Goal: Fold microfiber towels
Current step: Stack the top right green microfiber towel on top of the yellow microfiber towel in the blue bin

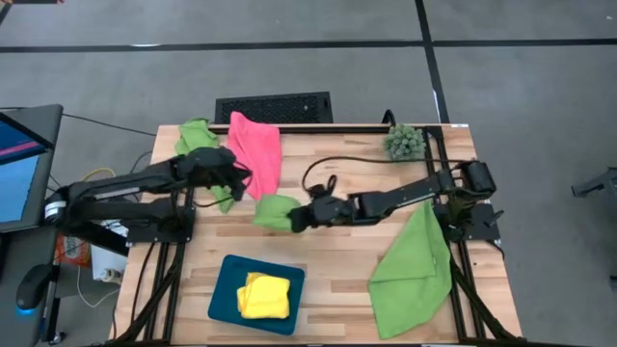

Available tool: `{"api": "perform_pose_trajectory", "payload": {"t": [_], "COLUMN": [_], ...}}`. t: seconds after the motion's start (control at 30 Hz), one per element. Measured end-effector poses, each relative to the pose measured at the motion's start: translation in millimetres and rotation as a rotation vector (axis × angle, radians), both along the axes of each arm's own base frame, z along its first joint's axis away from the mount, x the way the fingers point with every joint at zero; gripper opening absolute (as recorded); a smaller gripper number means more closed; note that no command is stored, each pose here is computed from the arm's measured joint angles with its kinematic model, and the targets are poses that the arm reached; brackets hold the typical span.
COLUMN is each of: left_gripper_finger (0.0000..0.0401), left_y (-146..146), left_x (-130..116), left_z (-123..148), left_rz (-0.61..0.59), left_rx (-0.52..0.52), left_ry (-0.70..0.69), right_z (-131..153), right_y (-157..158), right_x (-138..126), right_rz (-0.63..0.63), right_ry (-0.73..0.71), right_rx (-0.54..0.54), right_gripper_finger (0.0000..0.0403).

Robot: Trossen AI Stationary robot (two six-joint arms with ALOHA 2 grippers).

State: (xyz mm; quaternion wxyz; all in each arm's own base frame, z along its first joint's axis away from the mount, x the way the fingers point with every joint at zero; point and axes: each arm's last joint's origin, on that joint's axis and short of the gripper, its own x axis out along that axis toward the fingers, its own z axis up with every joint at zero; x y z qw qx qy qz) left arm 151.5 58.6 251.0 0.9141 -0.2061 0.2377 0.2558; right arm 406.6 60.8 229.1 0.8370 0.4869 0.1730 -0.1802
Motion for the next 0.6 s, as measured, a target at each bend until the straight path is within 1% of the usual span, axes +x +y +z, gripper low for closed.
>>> {"api": "perform_pose_trajectory", "payload": {"t": [0.17,0.3,0.43,0.6], "left_gripper_finger": [0.0,0.0,0.0,0.0], "left_y": [-12.5,-21.8,-29.1,-35.3], "left_x": [-31.8,-56.6,-76.9,-92.1], "left_z": [9.6,12.7,14.8,15.8], "left_rz": [-0.02,-0.022,0.001,0.021], "left_rx": [-0.003,-0.001,-0.015,-0.063], "left_ry": [-0.027,-0.046,-0.099,-0.171], "right_z": [26.5,31.8,21.4,-8.6], "right_y": [34.7,75.6,120.4,173.8], "right_x": [47.2,75.3,86.3,79.5], "right_rz": [0.018,0.023,0.009,-0.053], "right_ry": [-0.059,-0.042,0.025,0.099], "right_rx": [-0.001,0.02,0.079,0.198], "right_gripper_finger": [0.0019,0.0019,0.0019,0.0024]}}
